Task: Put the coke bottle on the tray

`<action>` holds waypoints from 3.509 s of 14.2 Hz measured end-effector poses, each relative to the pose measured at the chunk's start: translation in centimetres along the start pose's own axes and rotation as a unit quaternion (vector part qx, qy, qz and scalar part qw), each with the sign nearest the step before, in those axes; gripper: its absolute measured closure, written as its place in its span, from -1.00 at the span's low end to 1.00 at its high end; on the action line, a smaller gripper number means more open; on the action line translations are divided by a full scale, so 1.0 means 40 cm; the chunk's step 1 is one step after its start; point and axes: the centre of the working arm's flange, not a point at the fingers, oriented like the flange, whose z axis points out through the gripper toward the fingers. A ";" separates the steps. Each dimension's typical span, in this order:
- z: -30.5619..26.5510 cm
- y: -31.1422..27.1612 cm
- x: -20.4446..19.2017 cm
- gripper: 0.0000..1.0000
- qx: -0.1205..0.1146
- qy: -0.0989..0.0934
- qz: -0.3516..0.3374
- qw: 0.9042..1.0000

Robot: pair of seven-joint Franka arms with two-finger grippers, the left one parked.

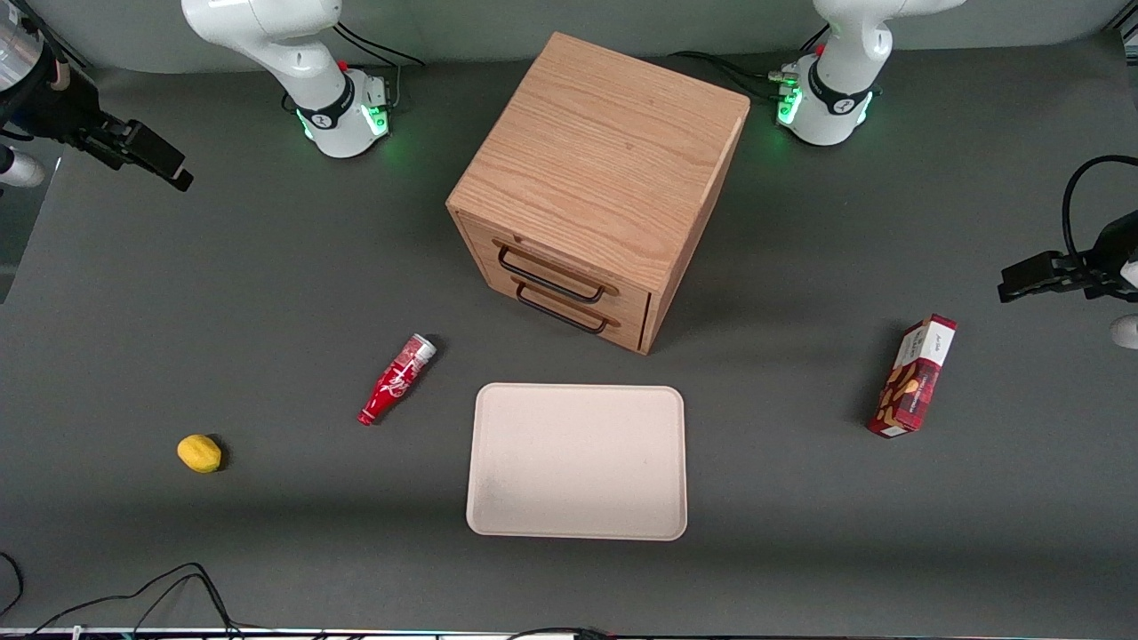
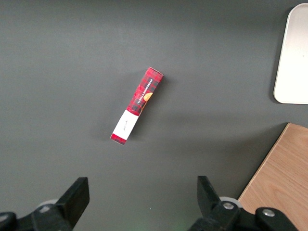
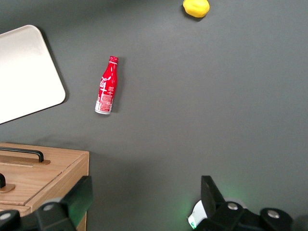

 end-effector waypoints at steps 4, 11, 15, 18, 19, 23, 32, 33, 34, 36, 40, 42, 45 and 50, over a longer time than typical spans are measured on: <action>-0.002 0.000 0.001 -1.00 -0.001 -0.002 -0.001 1.000; -0.008 -0.020 0.005 -1.00 -0.003 -0.004 -0.009 1.000; -0.019 -0.107 0.074 -1.00 0.027 -0.009 -0.019 0.999; 0.064 -0.205 0.159 -1.00 0.031 -0.031 -0.003 0.999; 0.109 -0.252 0.181 -1.00 0.032 -0.034 0.006 0.999; 0.368 -0.422 0.240 -1.00 0.021 -0.066 0.056 0.996; 0.999 -0.481 0.298 -1.00 0.011 -0.081 0.173 0.982; 1.036 -0.473 0.286 -1.00 0.011 -0.079 0.176 0.981; 1.065 -0.464 0.274 -1.00 0.010 -0.079 0.178 0.981; 1.111 -0.447 0.251 -1.00 0.004 -0.082 0.180 0.980; 1.184 -0.417 0.216 -1.00 0.012 -0.068 0.184 0.980; 1.209 -0.404 0.205 -0.89 0.008 -0.059 0.178 0.982; 1.218 -0.399 0.199 -0.52 -0.005 -0.047 0.158 0.986; 1.206 -0.405 0.205 -0.08 -0.001 -0.037 0.152 0.988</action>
